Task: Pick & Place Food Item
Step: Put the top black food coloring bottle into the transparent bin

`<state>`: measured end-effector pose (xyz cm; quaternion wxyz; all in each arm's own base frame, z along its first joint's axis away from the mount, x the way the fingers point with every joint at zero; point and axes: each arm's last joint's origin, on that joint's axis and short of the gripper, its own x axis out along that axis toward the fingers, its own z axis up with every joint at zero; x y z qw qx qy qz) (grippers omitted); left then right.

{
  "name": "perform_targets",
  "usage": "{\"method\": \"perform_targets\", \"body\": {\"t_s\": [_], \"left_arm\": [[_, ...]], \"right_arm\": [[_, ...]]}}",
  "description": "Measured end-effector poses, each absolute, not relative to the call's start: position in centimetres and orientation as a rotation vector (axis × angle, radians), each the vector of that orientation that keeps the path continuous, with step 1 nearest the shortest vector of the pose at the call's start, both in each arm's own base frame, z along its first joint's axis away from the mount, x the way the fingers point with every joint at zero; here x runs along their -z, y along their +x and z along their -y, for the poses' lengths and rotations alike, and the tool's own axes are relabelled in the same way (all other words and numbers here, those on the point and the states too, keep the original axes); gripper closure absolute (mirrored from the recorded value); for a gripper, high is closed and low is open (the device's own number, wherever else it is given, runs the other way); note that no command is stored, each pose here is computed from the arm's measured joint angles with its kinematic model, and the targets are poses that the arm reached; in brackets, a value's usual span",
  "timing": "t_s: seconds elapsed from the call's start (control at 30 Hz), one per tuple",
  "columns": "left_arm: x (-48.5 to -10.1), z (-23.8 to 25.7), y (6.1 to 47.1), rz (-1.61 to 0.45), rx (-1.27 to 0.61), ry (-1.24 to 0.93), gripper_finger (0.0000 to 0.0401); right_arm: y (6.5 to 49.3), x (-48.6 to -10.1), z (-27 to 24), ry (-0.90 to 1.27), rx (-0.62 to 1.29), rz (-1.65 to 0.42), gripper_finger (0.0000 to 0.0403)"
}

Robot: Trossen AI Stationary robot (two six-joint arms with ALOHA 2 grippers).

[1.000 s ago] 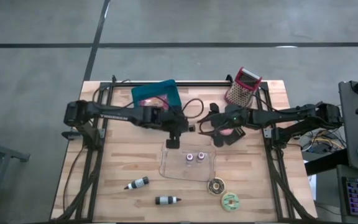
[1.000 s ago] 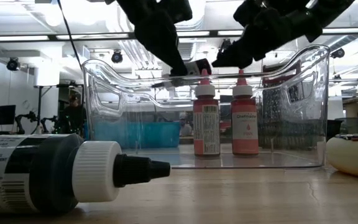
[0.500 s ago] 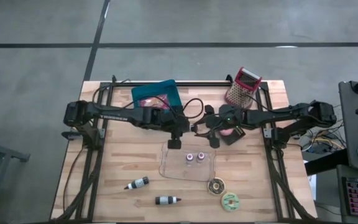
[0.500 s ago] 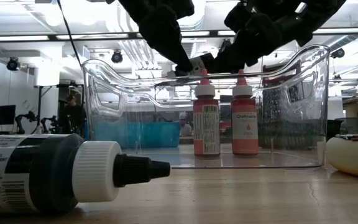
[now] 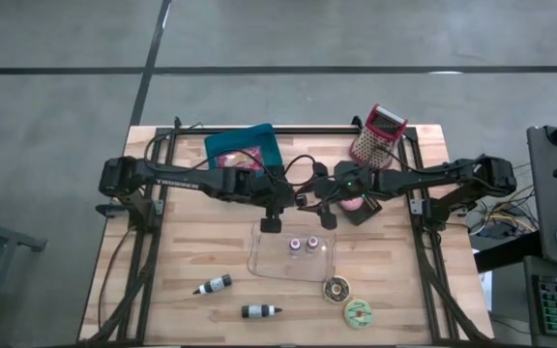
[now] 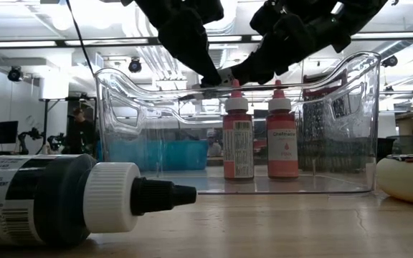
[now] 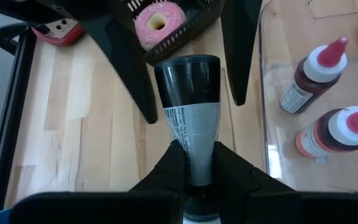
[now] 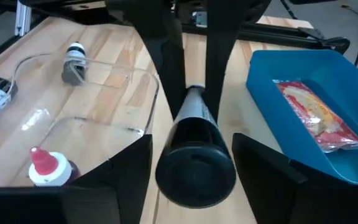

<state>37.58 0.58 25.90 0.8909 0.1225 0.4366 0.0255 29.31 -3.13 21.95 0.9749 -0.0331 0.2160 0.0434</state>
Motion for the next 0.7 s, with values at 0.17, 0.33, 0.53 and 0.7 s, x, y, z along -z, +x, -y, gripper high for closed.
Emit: {"method": "perform_targets", "body": {"t_s": [0.17, 0.33, 0.53, 0.7], "left_arm": [[-25.93, -0.58, 37.63, -0.901, -0.052, 0.257, 0.0349], [-25.94, -0.58, 37.63, -0.9, -0.052, 0.257, 0.0349], [-25.95, -0.58, 37.64, -0.9, -0.047, 0.269, 0.0349], [-26.2, -0.58, 37.53, -0.893, -0.031, 0.303, 0.0335]], "right_arm": [[29.35, -21.9, 2.9, -0.069, -0.096, -0.438, 0.0241], [29.35, -21.9, 2.89, -0.072, -0.095, -0.438, 0.0268], [29.34, -21.91, 2.89, -0.066, -0.094, -0.438, 0.0268], [29.35, -21.95, 2.89, -0.06, -0.091, -0.435, 0.0268]]}}
